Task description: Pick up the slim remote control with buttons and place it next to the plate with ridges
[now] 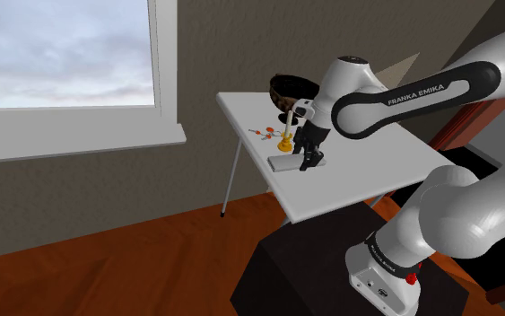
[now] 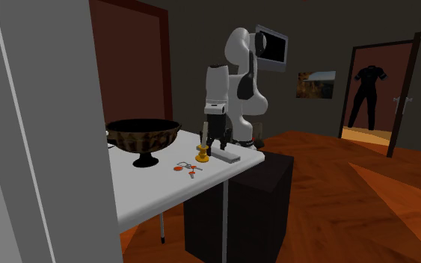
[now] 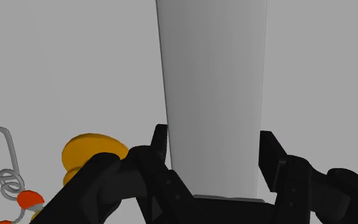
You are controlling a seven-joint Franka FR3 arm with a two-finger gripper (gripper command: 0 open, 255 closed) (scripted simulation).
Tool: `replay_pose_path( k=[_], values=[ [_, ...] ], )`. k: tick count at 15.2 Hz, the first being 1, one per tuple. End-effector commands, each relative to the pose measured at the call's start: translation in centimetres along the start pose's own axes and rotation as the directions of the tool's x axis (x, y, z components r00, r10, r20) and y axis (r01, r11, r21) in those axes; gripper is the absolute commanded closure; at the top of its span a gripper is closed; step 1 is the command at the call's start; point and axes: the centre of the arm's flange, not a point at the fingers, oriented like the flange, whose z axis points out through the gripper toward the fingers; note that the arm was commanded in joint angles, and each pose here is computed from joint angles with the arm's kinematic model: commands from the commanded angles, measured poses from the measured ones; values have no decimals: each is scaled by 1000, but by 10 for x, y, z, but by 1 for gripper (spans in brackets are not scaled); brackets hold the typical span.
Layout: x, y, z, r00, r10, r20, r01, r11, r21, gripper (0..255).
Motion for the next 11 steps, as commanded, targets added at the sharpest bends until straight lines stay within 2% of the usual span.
replay_pose_path(
  k=[1, 5, 11],
  values=[
    [0, -1, 2, 1000, 0, 3, 0, 1000, 5, 255],
    [0, -1, 2, 1000, 0, 3, 0, 1000, 5, 255],
    [0, 0, -30, 1000, 0, 3, 0, 1000, 5, 255]
  ],
)
